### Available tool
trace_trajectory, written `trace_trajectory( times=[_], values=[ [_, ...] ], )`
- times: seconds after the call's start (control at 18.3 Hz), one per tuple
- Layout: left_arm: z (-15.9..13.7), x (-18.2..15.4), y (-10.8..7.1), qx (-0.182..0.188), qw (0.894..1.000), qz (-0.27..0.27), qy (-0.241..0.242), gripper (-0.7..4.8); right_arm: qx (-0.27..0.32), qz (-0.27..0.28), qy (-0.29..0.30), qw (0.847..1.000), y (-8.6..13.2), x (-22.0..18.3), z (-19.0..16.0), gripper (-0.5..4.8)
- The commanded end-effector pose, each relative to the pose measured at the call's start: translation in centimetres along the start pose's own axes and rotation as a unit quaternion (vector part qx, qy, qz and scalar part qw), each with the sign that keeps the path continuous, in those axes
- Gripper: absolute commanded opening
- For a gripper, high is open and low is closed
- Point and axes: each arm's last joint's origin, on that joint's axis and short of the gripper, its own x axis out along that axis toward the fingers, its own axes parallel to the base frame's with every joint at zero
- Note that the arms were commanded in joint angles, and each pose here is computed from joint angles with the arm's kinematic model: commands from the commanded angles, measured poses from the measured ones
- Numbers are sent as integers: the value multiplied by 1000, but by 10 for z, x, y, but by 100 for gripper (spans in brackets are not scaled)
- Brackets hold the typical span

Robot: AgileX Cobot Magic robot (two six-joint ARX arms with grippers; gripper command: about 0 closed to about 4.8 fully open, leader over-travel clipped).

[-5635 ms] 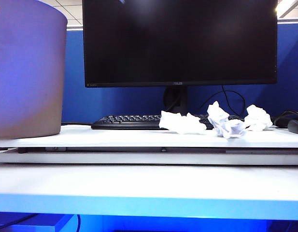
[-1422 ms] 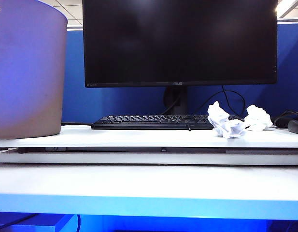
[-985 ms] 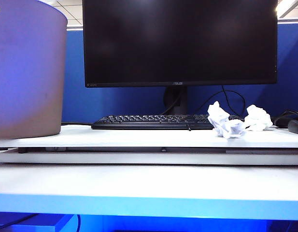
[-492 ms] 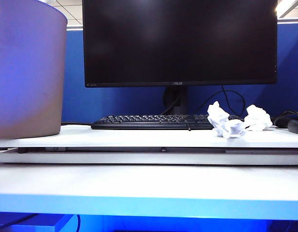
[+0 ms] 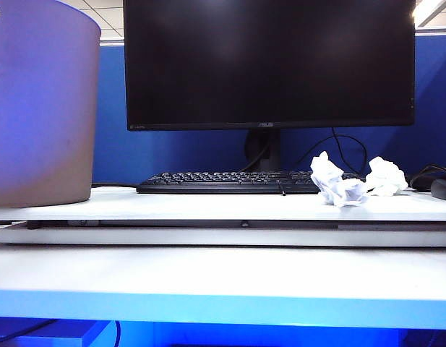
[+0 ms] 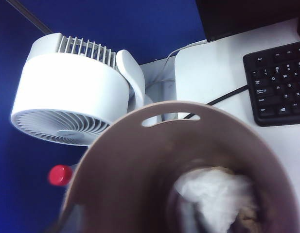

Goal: Pick up all paper balls from the table and place them in the pink trash can.

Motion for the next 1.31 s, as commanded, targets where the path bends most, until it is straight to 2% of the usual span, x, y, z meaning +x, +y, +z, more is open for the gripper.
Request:
trace_trajectory(
  times=[0.05,0.16,0.22,0.33,0.38,0.49,0.6,0.82,0.88,1.09,1.26,1.31],
  values=[
    [5,-4,-7,-24,988,-146,-45,256,-6,-4,-16,1000,1,0,2,-5],
    [8,-3,-19,-25,959,-276,-61,255,-5,-22,-50,999,0,0,4,-5],
    [10,0,-26,-24,937,-342,-65,255,-3,-36,-70,997,-1,0,5,-5],
    [12,8,-45,-14,902,-427,-56,255,12,-69,-101,992,-6,-1,5,-5],
    [13,13,-56,-6,892,-449,-47,255,29,-91,-110,989,-10,-1,4,-5],
    [16,23,-86,21,879,-475,-27,255,68,-133,-116,982,-18,-2,0,-5],
    [17,35,-120,52,866,-497,-7,256,116,-187,-120,968,-28,-5,-7,-5],
    [10,63,-189,92,842,-530,51,256,196,-302,-129,924,-45,-12,-22,-5],
    [5,71,-211,105,834,-538,69,255,212,-329,-129,911,-48,-14,-26,-5],
    [-8,92,-265,133,816,-554,101,255,256,-396,-120,874,-53,-19,-35,-5],
    [-12,101,-292,141,810,-561,94,265,271,-399,-105,870,-54,-20,-39,-5],
    [-12,105,-300,139,810,-563,89,311,272,-396,-103,871,-54,-20,-39,-5]
  ],
)
